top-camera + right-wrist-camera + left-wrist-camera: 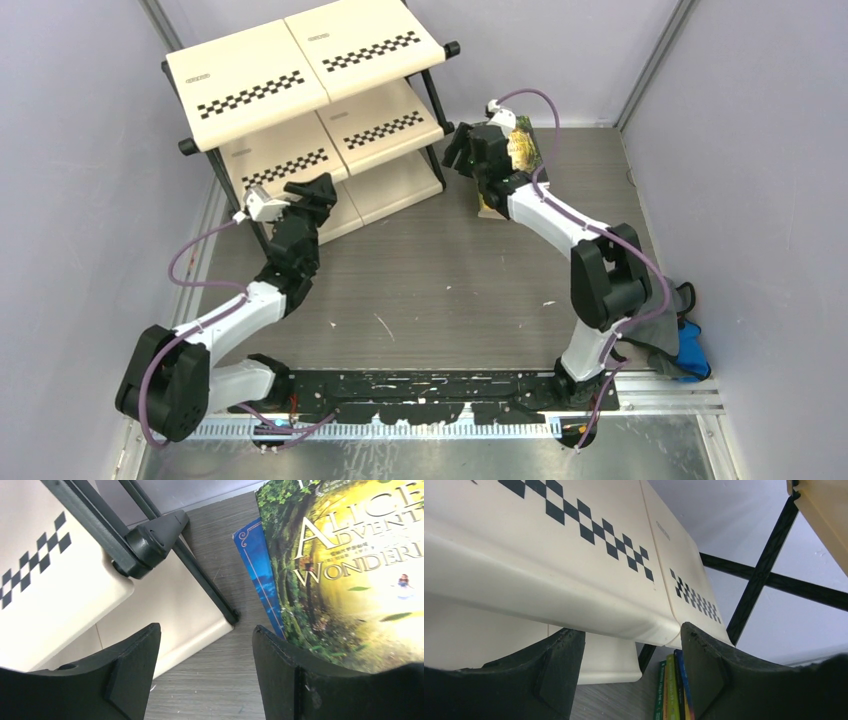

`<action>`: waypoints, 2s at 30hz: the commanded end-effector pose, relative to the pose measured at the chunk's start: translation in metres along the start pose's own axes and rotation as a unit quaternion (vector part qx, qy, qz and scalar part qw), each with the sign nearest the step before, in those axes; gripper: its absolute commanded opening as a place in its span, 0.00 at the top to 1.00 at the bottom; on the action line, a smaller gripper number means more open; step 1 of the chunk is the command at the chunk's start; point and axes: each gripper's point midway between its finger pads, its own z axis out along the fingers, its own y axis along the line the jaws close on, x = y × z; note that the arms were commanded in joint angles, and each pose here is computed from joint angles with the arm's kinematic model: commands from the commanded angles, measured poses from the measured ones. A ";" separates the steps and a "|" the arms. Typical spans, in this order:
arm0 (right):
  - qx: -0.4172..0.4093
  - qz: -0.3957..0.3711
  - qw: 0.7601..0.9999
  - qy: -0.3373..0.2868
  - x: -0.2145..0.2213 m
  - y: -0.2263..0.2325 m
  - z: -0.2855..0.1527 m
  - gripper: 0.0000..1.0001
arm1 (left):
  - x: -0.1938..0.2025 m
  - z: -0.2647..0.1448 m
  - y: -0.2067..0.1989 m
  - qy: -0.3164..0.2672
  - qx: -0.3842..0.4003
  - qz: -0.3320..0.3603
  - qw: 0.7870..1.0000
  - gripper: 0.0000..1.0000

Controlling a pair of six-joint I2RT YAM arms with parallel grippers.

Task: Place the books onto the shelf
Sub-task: Adjust the shelf at the center of the board, then pick up the book from the center of the board.

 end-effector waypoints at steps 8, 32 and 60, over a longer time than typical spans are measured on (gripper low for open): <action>0.009 0.021 0.997 -0.077 -0.056 -0.006 -0.063 0.27 | -0.016 -0.007 -0.059 0.014 0.076 0.038 0.996 0.30; 0.158 0.176 0.954 -0.186 -0.062 -0.153 -0.144 0.24 | 0.119 -0.041 -0.163 0.232 0.283 0.234 0.900 0.33; 0.074 0.302 0.936 -0.165 -0.038 -0.184 -0.107 0.22 | 0.225 -0.042 -0.150 0.333 0.277 0.331 0.838 0.33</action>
